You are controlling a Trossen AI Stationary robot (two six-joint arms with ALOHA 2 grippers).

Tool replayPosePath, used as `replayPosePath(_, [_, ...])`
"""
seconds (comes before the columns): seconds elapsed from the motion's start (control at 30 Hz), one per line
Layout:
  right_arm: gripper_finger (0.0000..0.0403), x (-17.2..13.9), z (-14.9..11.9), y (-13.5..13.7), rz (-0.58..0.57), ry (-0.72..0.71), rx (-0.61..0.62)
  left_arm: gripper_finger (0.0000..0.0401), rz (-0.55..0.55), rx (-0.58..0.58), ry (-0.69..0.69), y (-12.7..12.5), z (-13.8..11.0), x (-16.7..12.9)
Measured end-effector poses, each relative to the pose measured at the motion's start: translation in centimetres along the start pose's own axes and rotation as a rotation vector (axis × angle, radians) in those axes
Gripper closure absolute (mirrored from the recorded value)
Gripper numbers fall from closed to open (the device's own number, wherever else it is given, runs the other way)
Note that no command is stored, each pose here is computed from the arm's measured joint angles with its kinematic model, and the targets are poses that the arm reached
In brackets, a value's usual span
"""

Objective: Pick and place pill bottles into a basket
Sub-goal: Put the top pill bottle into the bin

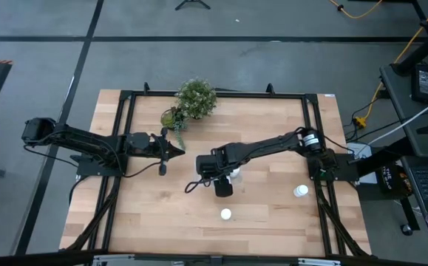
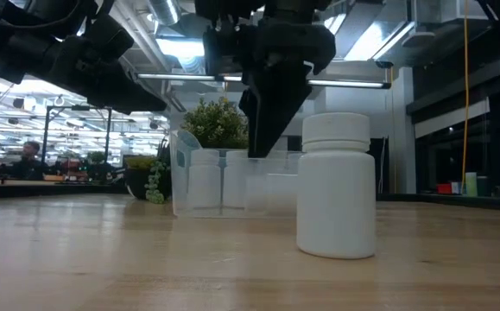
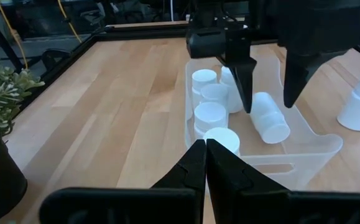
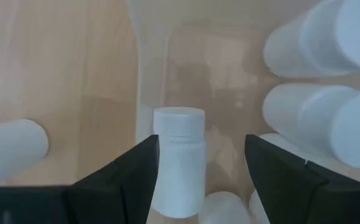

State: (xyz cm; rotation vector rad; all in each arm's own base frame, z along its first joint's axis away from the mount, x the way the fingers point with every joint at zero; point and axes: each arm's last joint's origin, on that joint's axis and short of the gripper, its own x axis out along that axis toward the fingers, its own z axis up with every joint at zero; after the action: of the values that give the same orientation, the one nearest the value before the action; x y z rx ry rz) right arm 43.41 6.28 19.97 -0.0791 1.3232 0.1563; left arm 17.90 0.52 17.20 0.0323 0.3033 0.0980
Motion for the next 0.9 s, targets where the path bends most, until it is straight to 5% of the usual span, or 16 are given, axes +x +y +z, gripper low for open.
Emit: replayPosePath(0.9, [0.0166, 1.01, 0.12, 0.01, 0.038, -0.011, 0.003, 0.0395, 0.002, 0.026, 0.001, 0.01, -0.01, 0.0])
